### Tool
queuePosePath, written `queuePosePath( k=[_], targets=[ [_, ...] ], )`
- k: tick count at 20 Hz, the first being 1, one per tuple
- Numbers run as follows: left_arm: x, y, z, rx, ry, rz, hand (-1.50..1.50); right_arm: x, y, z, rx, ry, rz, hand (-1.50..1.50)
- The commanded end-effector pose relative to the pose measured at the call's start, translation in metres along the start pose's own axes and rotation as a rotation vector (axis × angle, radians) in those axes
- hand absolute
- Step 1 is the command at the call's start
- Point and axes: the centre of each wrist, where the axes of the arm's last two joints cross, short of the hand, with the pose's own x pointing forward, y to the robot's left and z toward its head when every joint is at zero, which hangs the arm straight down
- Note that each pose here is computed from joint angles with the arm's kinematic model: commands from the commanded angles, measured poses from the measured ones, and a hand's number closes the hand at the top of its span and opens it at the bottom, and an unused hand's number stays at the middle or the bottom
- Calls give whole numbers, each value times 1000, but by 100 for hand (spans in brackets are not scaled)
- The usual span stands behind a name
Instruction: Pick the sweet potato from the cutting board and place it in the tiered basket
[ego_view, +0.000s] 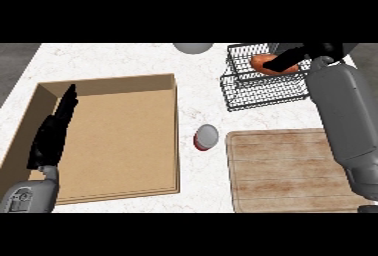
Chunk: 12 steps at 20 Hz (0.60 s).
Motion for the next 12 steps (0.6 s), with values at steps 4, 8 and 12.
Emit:
queuePosePath(
  k=[4, 8, 12],
  targets=[
    [1, 3, -3, -7, 4, 14, 0, 12, -32, -3, -146, -40, -174, -150],
    [2, 13, 7, 12, 14, 4, 0, -3, -64, 9, -240, 39, -174, -150],
    [-2, -5, 10, 17, 16, -13, 0, -39, -106, 22, -196, 139, -241, -150]
  ],
)
